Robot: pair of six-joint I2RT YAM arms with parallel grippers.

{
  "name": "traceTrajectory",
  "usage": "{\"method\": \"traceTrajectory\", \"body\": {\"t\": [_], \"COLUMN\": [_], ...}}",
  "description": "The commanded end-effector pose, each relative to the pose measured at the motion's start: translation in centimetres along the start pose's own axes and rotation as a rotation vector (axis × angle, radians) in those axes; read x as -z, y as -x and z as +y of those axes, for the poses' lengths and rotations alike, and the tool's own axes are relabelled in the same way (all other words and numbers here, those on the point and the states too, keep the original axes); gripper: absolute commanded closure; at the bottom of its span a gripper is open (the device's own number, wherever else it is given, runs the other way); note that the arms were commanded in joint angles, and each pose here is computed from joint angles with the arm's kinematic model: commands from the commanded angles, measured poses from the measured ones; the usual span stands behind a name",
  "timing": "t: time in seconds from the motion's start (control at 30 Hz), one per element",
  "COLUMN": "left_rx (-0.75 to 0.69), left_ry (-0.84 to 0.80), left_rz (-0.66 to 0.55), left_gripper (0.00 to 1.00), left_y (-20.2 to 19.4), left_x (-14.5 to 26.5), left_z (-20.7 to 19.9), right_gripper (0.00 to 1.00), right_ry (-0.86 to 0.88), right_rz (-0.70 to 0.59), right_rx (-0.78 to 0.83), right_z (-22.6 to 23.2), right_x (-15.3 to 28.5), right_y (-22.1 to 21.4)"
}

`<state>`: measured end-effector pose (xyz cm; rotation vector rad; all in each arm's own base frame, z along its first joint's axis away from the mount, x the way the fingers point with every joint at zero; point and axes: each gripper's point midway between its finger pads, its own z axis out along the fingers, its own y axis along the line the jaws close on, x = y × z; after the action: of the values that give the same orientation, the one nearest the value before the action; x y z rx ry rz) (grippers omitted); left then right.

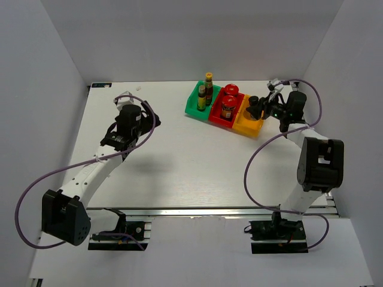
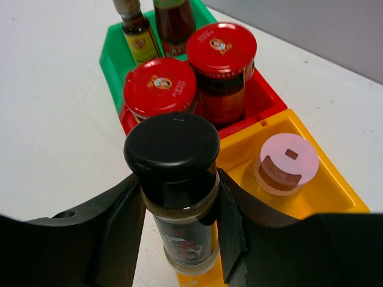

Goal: Organize the condiment bottles

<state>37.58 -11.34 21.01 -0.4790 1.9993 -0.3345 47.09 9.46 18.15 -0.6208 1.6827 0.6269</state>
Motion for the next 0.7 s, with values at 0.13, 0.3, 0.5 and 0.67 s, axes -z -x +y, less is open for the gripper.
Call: {"method": "traceTrajectory", "body": {"t": [0.13,0.3,0.5,0.67], "left_rx": [-0.008,-0.01,-0.013,-0.013], "left_ry": [0.052,0.065,0.073,0.078], "left_rz": [-0.02,-0.021,-0.016,-0.003], "left_gripper": [0.02,0.02,0.02,0.02], "left_y": [0.8,0.8,0.6,0.3], "left_x": [-0.7,-0.9,-1.2,-1.5], "left_z": [0.8,1.0,1.3,1.4], "right_gripper": [0.76,0.76,0.73,0.7], "right_ry": [0.032,0.055,0.053,0.077], "right_rz": [-0.085,-0.044,-0.019,-0.012], "right_rx": [0.079,0.015,0.002,-0.009], "right_z": [-2.7,-3.2,-3.9,-3.7], "right_x": [-1.9,-3.0,-3.5,-3.9], "right_y": [1.2,-1.6,-3.3,-4.2]}}
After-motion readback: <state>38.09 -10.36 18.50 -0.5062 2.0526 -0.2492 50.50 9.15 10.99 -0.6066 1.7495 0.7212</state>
